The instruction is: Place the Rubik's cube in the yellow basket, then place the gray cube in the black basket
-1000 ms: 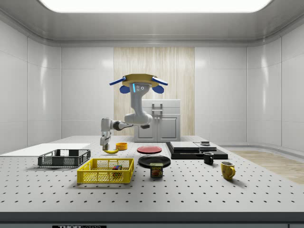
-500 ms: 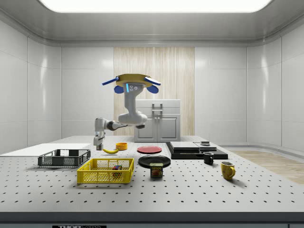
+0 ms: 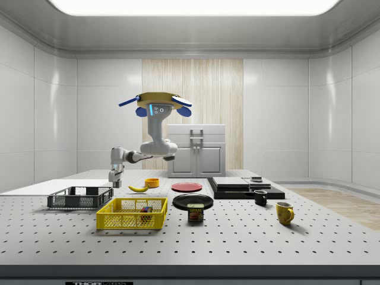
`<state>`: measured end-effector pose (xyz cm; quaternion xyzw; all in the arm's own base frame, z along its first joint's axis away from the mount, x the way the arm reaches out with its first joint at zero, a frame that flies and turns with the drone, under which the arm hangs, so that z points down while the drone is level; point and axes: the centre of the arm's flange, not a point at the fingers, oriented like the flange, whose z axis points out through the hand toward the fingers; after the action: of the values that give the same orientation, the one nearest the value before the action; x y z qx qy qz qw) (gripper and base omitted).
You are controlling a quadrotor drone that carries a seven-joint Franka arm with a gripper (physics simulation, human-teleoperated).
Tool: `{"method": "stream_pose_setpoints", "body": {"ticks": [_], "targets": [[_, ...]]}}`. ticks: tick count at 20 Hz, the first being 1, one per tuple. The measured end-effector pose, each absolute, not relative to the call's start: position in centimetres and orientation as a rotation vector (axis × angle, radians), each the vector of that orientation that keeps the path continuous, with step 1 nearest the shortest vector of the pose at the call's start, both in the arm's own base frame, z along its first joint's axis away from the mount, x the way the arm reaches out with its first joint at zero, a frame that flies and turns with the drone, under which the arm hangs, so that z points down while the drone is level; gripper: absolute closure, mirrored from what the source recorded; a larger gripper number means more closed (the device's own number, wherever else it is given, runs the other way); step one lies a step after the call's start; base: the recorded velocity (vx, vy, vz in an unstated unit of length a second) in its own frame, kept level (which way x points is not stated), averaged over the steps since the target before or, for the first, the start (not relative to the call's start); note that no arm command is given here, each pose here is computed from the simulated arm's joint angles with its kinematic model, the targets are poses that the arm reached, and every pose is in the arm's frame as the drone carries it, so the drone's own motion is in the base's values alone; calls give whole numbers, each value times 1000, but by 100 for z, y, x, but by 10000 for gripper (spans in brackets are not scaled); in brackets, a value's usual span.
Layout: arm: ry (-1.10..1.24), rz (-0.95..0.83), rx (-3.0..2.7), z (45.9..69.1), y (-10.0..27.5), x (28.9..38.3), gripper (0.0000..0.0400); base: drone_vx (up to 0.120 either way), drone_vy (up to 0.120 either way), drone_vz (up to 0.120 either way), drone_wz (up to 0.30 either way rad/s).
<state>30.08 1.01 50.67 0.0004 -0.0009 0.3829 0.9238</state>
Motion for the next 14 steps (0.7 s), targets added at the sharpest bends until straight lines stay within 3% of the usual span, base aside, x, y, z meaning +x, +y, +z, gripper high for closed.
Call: {"method": "stream_pose_setpoints", "body": {"ticks": [2,5,14], "targets": [[-2,786,1,5067,101,3008,150,120,0,0,0],[-2,786,1,5067,101,3008,150,120,0,120,0],[-2,786,1,5067,101,3008,150,120,0,0,0]]}}
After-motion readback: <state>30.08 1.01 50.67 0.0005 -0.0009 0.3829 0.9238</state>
